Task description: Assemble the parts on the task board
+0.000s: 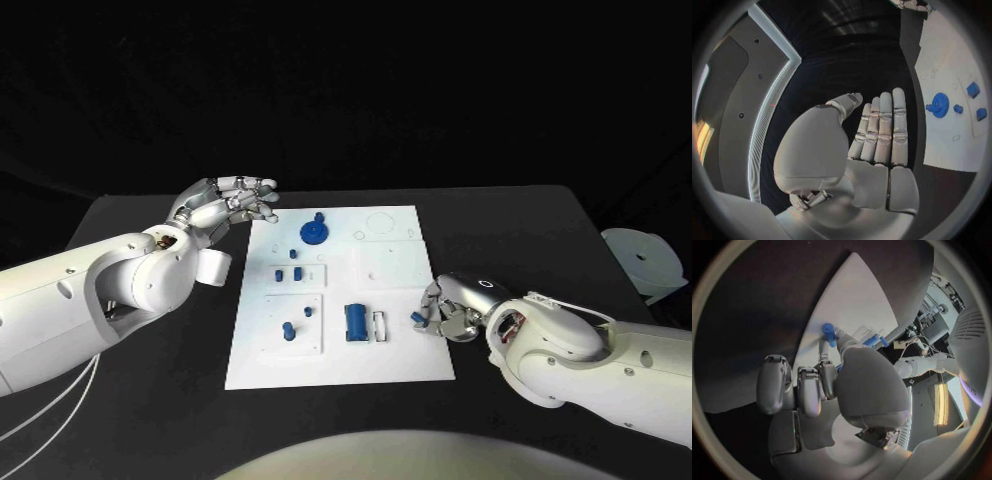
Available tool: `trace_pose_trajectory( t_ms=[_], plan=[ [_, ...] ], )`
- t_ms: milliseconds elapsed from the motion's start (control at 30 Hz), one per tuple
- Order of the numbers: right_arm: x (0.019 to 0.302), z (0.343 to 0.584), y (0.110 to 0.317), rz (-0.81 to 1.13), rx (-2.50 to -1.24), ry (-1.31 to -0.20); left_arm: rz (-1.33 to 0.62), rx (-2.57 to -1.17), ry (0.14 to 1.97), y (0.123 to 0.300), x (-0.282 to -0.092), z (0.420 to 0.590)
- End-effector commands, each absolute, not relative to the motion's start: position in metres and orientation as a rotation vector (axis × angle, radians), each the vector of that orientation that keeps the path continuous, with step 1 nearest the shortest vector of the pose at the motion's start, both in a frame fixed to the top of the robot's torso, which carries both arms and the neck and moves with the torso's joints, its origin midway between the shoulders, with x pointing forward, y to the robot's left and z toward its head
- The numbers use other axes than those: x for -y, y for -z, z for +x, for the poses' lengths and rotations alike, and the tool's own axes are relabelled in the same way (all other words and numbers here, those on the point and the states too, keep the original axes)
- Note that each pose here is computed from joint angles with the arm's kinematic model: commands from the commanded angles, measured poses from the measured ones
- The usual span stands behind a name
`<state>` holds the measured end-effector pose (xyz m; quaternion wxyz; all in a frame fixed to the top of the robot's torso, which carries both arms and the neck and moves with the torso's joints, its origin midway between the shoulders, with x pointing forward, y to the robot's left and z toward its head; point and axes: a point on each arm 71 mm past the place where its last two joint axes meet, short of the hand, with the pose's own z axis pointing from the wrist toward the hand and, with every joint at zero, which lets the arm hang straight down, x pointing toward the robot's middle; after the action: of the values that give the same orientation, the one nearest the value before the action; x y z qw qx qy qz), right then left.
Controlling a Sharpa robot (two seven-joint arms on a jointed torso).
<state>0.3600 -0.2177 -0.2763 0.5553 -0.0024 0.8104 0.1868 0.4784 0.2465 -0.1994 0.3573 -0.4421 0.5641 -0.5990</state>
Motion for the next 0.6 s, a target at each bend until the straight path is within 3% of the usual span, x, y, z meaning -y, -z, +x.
trace_pose_trajectory(
  t_ms=[33, 600],
  plan=[
    [0.2167, 0.3543, 0.2855, -0.099, -1.961, -0.380, -1.136, -1.457, 1.570, 0.1982, -0.2446, 0.4776],
    [0.2114, 0.3516, 0.2831, -0.101, -1.944, -0.395, -1.138, -1.458, 1.567, 0.1981, -0.2455, 0.4773]
  ],
)
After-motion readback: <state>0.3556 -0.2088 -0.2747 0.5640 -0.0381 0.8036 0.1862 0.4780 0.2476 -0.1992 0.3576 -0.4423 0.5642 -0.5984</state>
